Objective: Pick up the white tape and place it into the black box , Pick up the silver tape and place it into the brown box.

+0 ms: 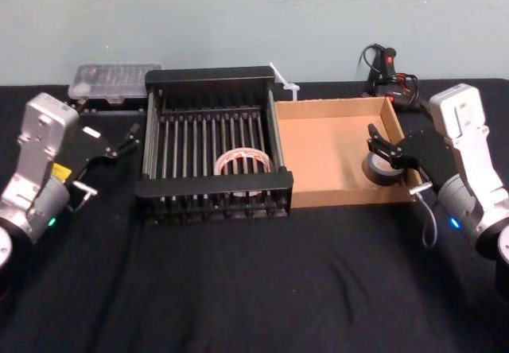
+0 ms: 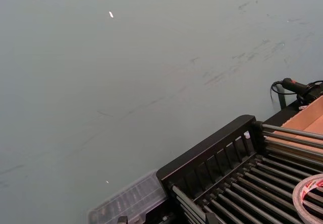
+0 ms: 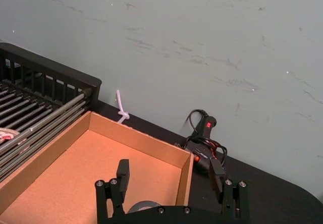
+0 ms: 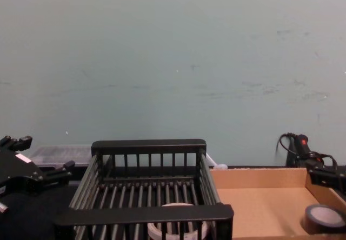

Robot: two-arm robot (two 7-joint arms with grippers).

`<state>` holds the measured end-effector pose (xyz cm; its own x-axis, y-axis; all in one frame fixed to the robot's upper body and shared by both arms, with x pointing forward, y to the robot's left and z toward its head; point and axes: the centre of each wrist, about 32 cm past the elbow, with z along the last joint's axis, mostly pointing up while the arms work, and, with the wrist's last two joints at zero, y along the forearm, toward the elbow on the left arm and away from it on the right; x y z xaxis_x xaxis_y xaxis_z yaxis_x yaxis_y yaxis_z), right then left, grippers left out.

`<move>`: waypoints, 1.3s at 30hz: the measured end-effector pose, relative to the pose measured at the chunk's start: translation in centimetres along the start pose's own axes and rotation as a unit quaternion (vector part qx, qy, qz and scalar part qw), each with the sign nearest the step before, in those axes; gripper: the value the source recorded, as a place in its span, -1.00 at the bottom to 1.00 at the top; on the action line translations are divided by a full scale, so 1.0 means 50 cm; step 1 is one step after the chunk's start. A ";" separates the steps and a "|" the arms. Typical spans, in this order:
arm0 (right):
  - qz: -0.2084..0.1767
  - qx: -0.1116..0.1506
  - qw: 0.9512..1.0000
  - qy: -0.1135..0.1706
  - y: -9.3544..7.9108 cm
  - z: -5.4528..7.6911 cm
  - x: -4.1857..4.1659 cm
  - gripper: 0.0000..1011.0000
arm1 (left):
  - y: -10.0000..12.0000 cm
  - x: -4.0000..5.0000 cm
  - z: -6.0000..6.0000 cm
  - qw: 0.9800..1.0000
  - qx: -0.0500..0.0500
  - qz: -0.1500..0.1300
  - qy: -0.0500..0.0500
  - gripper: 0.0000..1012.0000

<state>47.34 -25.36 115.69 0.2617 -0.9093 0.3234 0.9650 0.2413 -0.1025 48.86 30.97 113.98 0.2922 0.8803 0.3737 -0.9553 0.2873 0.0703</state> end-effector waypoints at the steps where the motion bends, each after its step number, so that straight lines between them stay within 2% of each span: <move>1: 0.000 0.000 1.000 0.000 0.000 0.000 0.000 0.98 | 0.000 0.000 0.000 1.000 0.000 0.000 0.000 0.98; 39: 0.000 0.000 1.000 0.000 0.000 0.000 0.000 0.98 | 0.000 0.000 0.000 1.000 0.000 0.000 0.000 0.98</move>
<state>47.34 -25.36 115.68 0.2622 -0.9092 0.3234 0.9649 0.2417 -0.1028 48.86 30.96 113.98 0.2922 0.8803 0.3737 -0.9553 0.2873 0.0702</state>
